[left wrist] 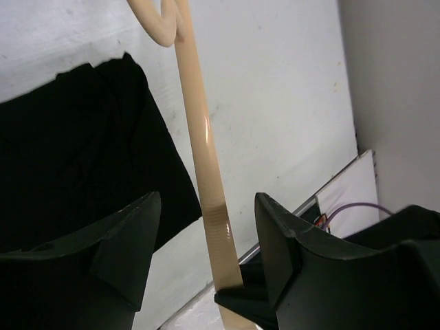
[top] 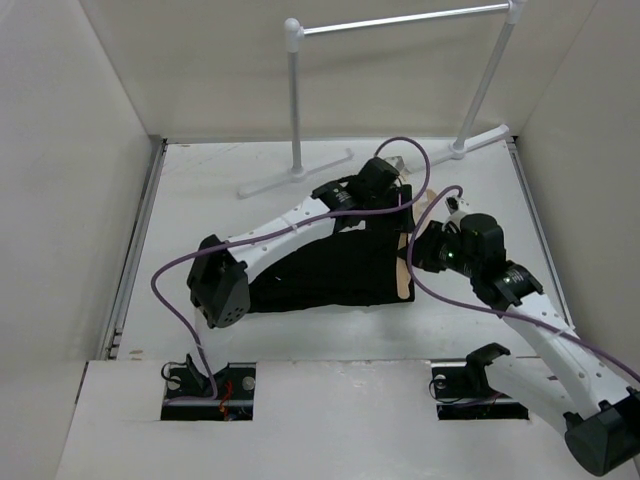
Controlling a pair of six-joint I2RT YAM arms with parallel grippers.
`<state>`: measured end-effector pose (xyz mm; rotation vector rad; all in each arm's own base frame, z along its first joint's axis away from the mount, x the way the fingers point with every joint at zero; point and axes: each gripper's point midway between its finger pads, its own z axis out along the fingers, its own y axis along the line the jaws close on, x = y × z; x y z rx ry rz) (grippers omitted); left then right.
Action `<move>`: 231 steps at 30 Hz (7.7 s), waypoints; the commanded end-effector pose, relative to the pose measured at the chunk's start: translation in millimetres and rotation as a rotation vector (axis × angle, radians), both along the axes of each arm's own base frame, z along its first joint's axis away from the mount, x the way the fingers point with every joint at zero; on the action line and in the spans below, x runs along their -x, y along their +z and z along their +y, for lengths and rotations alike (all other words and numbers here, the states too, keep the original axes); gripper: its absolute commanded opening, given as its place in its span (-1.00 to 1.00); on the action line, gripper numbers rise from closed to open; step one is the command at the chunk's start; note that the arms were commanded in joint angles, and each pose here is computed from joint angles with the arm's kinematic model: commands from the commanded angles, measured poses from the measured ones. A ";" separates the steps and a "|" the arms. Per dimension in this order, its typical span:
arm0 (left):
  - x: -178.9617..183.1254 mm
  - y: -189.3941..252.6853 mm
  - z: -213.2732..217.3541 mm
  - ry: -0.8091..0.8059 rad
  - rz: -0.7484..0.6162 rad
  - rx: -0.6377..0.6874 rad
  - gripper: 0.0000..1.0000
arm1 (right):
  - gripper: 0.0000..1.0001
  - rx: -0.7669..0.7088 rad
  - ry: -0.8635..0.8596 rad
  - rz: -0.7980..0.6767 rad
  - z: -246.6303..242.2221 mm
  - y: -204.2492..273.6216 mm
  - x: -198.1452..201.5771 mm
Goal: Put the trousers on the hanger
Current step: Place the trousers on the hanger, then place the hanger at the clothesline.
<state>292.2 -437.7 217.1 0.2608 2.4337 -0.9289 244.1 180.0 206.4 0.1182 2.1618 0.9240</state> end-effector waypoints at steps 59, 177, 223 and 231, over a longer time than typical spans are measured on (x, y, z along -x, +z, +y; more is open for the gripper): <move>32.6 -123.3 -21.1 0.370 0.059 0.257 -1.00 | -0.17 0.055 -0.353 0.255 -58.8 -122.9 -80.2; 35.0 161.5 129.6 0.404 -0.475 0.339 0.02 | -0.87 -0.401 0.191 -0.357 111.2 144.5 53.3; 67.0 -47.0 281.5 0.736 -0.132 0.055 1.00 | -0.83 -0.463 -0.032 -0.521 -8.9 281.3 -249.5; 68.0 -50.0 282.0 0.736 -0.121 0.048 1.00 | -0.74 -0.455 -0.067 -0.488 -17.2 265.7 -262.9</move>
